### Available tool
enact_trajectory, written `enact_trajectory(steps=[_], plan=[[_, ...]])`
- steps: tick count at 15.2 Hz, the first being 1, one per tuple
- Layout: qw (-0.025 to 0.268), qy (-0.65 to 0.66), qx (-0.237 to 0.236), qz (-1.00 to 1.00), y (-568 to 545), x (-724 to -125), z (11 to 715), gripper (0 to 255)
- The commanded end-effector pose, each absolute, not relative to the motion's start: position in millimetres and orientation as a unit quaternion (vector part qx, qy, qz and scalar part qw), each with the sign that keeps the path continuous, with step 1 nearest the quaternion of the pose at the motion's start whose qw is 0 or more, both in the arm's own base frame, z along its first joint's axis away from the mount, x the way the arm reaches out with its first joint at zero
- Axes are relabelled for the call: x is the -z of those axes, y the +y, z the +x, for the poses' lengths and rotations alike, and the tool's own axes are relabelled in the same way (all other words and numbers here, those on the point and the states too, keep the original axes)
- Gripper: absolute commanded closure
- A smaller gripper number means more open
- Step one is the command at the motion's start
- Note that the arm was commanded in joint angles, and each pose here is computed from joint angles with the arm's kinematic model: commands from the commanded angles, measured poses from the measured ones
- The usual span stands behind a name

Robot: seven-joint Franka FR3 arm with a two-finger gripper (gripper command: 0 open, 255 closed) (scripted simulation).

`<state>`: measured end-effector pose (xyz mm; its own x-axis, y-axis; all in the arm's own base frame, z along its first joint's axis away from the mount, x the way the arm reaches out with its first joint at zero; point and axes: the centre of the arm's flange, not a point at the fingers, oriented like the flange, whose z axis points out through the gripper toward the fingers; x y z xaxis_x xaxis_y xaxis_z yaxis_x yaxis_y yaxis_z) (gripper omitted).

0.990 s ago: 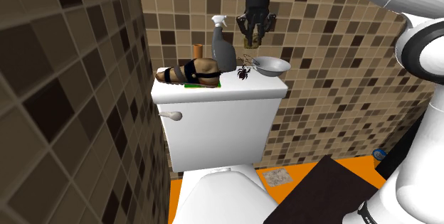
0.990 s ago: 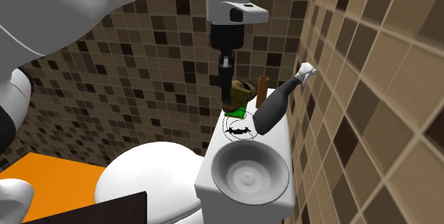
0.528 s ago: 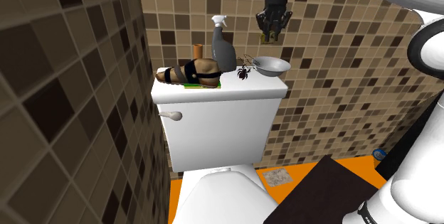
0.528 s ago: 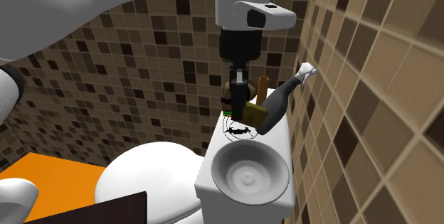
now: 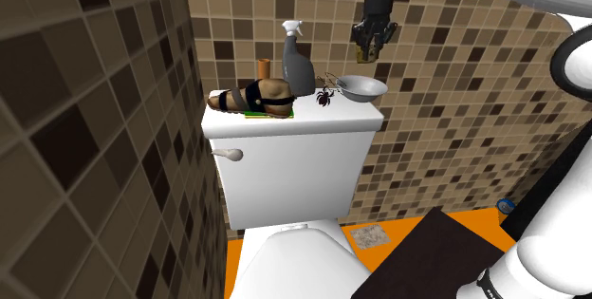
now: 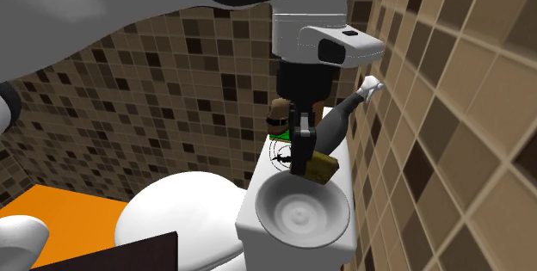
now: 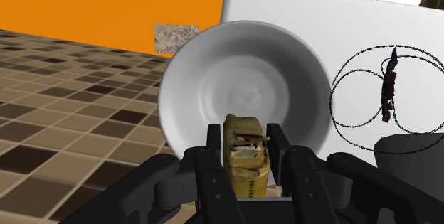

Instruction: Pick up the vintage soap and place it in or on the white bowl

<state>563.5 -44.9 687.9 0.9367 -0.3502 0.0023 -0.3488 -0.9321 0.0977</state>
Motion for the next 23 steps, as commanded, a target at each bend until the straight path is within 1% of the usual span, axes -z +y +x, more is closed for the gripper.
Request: enact_trajectory(steps=[1, 11, 18, 19, 23], plan=[[0.048, -0.178, 0.007, 0.983, -45.6, -677.1, 563.8, 255], [0.048, -0.178, 0.007, 0.983, -45.6, -626.6, 563.8, 255], [0.048, -0.178, 0.007, 0.983, -45.6, -626.6, 563.8, 255], [0.048, -0.178, 0.007, 0.983, -45.6, -626.6, 563.8, 0], [0.048, -0.178, 0.007, 0.983, -45.6, -626.6, 563.8, 0]])
